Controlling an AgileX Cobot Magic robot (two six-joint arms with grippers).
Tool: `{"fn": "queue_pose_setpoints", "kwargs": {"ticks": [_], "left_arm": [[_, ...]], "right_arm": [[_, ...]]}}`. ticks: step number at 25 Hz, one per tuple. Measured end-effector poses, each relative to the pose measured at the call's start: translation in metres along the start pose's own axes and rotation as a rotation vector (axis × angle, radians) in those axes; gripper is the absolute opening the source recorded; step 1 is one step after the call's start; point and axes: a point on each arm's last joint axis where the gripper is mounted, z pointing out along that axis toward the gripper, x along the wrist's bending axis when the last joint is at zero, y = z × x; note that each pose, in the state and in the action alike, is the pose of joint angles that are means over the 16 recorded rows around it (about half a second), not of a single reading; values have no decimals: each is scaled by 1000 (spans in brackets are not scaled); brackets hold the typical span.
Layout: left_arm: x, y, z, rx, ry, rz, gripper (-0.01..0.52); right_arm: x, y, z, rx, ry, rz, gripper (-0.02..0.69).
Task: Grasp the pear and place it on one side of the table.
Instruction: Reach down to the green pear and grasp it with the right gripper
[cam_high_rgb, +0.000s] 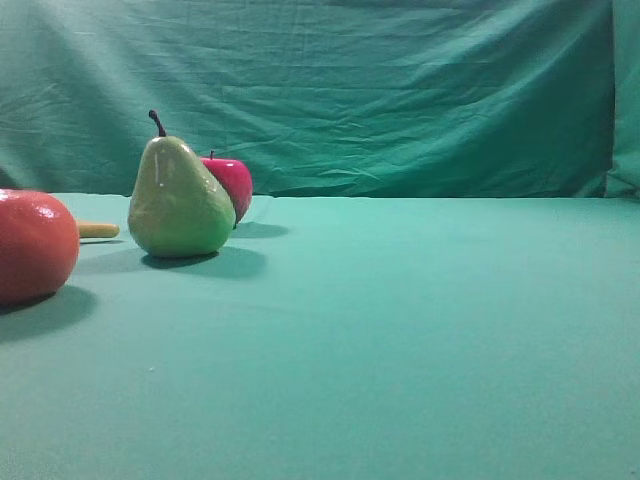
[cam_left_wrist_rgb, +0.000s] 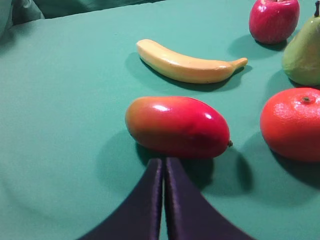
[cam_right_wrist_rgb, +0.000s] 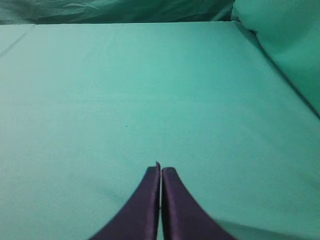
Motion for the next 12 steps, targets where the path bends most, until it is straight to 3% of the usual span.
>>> {"fn": "queue_pose_setpoints", "kwargs": {"ticks": [12], "left_arm": [[0, 0, 0, 0, 0, 0, 0]], "right_arm": [[0, 0, 0, 0, 0, -1, 0]]}}
